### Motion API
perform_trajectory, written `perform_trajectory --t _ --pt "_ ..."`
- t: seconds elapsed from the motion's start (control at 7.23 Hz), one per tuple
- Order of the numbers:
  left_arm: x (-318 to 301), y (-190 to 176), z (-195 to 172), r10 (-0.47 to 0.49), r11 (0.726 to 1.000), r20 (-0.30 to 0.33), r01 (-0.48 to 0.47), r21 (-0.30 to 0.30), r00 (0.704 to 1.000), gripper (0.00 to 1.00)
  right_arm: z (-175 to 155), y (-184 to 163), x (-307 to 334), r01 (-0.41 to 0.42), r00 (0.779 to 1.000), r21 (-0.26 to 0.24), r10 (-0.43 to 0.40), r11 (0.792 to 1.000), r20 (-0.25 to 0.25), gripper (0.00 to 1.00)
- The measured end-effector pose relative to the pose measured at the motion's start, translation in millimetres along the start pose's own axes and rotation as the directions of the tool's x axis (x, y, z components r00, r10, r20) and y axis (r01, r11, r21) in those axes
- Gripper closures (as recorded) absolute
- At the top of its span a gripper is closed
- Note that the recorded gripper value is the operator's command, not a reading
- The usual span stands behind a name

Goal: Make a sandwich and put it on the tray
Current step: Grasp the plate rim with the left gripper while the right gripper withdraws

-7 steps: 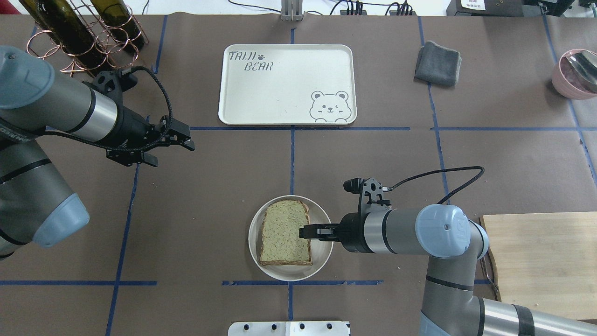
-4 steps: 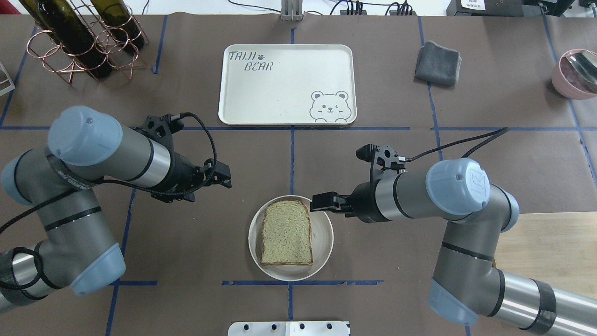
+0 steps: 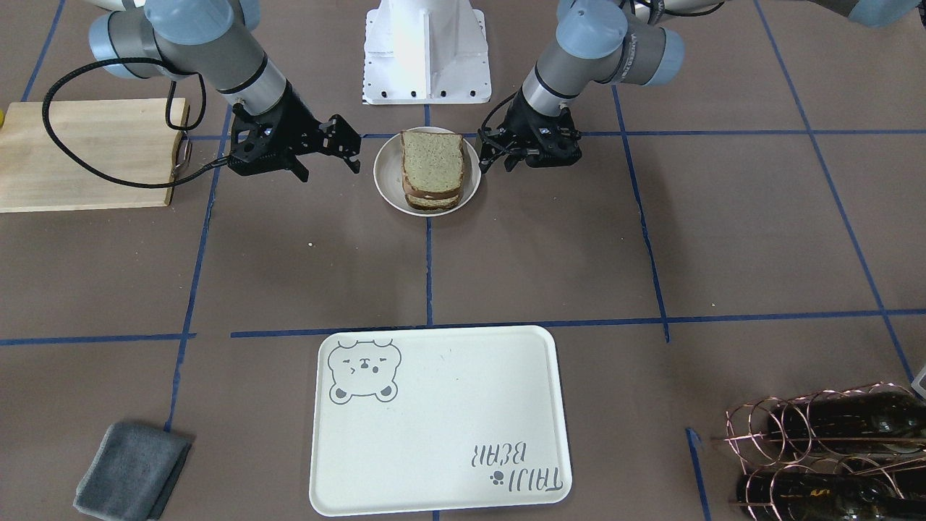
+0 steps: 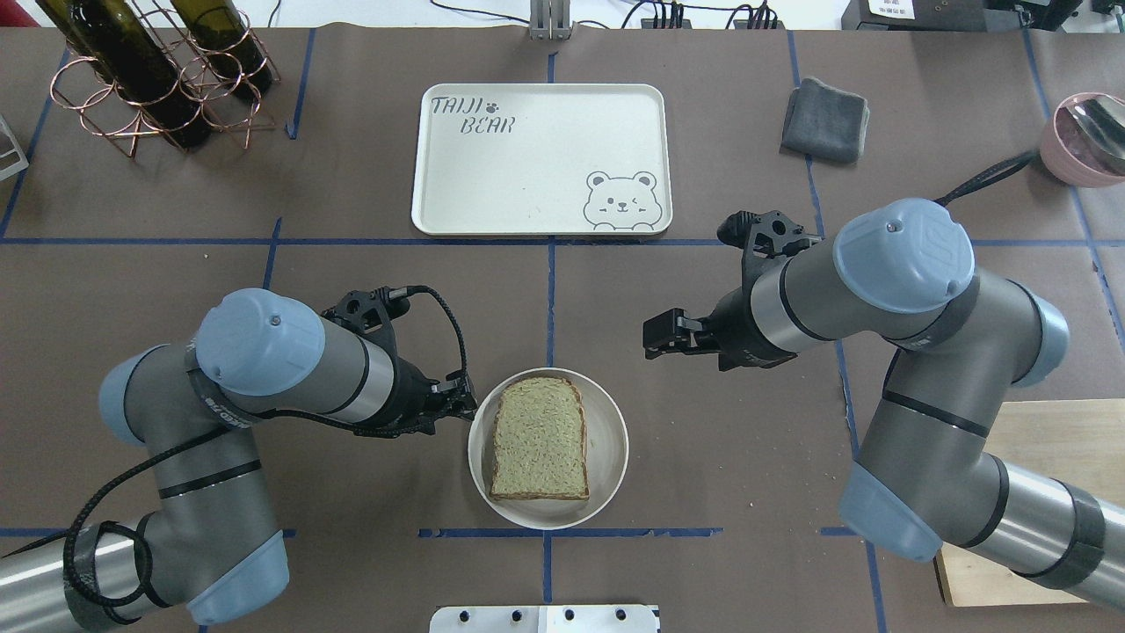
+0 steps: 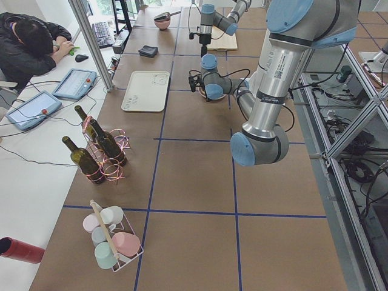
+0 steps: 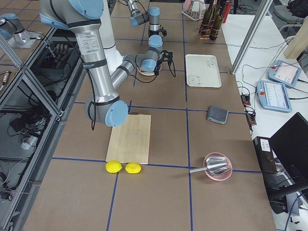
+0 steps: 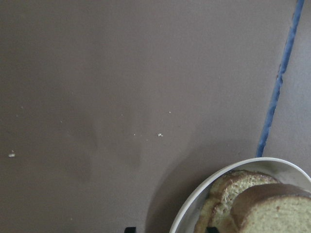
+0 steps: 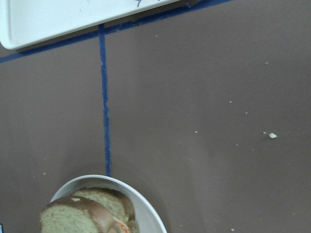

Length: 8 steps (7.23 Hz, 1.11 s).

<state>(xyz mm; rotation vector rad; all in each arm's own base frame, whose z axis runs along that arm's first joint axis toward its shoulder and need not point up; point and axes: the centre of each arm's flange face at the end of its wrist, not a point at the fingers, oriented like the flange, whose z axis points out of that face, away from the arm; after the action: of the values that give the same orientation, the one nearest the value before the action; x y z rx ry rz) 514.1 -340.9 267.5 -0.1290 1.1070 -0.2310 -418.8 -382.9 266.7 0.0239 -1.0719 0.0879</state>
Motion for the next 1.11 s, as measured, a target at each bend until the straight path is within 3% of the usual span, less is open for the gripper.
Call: perform_trajectory --t 0.28,1.11 --pt "-1 7 21 0.001 1.0 0.027 -0.001 -0.008 1.0 0.49 -12 -2 3 0.022 0.999 -0.006 -0.022 1.0 -0.045 0.0" --pt "5 23 42 0.003 1.0 0.044 -0.002 -0.031 0.999 0.58 -18 -3 2 0.027 0.999 -0.003 -0.027 1.0 -0.044 0.0"
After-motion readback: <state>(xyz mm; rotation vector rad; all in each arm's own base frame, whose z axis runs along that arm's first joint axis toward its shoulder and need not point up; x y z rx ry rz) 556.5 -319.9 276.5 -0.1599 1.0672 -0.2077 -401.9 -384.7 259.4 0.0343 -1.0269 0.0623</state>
